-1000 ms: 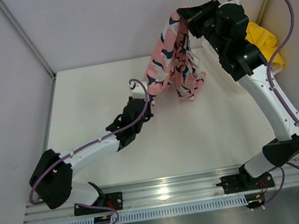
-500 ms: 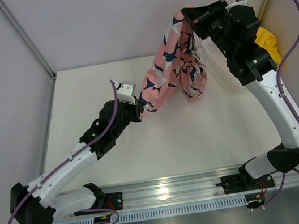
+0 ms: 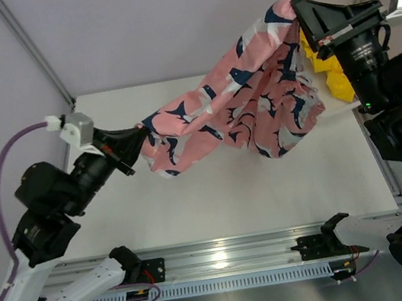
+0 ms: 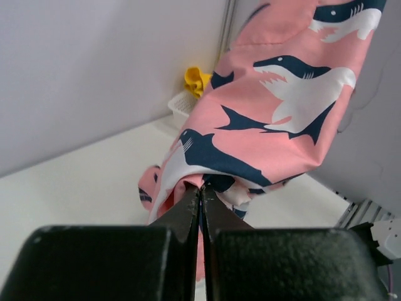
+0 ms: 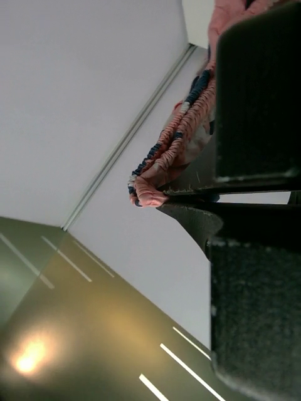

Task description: Fold and stack the shorts

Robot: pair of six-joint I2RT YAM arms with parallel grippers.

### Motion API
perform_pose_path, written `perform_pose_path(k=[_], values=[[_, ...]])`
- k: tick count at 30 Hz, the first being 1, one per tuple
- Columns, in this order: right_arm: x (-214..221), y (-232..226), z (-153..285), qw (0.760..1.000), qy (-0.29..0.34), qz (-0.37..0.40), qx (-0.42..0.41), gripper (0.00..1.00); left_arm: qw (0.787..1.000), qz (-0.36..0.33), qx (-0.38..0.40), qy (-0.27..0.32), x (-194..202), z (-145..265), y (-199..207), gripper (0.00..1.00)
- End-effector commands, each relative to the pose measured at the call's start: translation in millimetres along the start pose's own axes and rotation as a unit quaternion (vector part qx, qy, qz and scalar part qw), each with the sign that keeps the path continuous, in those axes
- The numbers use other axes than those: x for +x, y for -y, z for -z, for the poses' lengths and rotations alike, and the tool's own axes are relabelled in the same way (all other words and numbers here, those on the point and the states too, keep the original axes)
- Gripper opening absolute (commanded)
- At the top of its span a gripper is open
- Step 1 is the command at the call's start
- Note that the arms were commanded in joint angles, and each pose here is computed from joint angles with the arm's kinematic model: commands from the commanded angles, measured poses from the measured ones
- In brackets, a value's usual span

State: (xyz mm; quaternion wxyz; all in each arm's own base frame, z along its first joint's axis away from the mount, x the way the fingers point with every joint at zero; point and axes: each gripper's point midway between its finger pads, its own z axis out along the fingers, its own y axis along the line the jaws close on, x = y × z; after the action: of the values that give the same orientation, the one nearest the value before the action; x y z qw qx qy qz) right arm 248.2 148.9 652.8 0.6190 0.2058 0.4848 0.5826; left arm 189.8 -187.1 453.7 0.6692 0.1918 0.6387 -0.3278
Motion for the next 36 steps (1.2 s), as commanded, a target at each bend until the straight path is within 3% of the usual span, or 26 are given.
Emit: perform_pose_path(k=[1,5,11,24,30,36], values=[[-25,-39,14,0.998,0.037,0.014,-0.055,0.0,1.0,-0.014,-0.016,-0.001,-23,18,-4,0.0],[-36,-47,24,0.997,0.05,0.013,-0.049,0.0,0.999,-0.016,-0.043,0.028,-61,39,-9,0.0],[-41,-63,42,0.997,0.042,0.0,-0.065,0.0,0.998,-0.015,-0.001,0.06,-92,56,9,0.0],[-58,-49,124,0.996,0.056,-0.064,-0.012,0.0,0.995,0.027,0.093,0.039,-56,70,40,0.0],[-33,7,95,0.994,0.043,-0.066,0.073,0.0,0.996,0.059,0.07,0.006,-14,44,30,0.0],[13,70,26,0.989,-0.008,-0.055,0.134,0.0,0.994,0.086,0.06,-0.027,35,-2,24,0.0]])
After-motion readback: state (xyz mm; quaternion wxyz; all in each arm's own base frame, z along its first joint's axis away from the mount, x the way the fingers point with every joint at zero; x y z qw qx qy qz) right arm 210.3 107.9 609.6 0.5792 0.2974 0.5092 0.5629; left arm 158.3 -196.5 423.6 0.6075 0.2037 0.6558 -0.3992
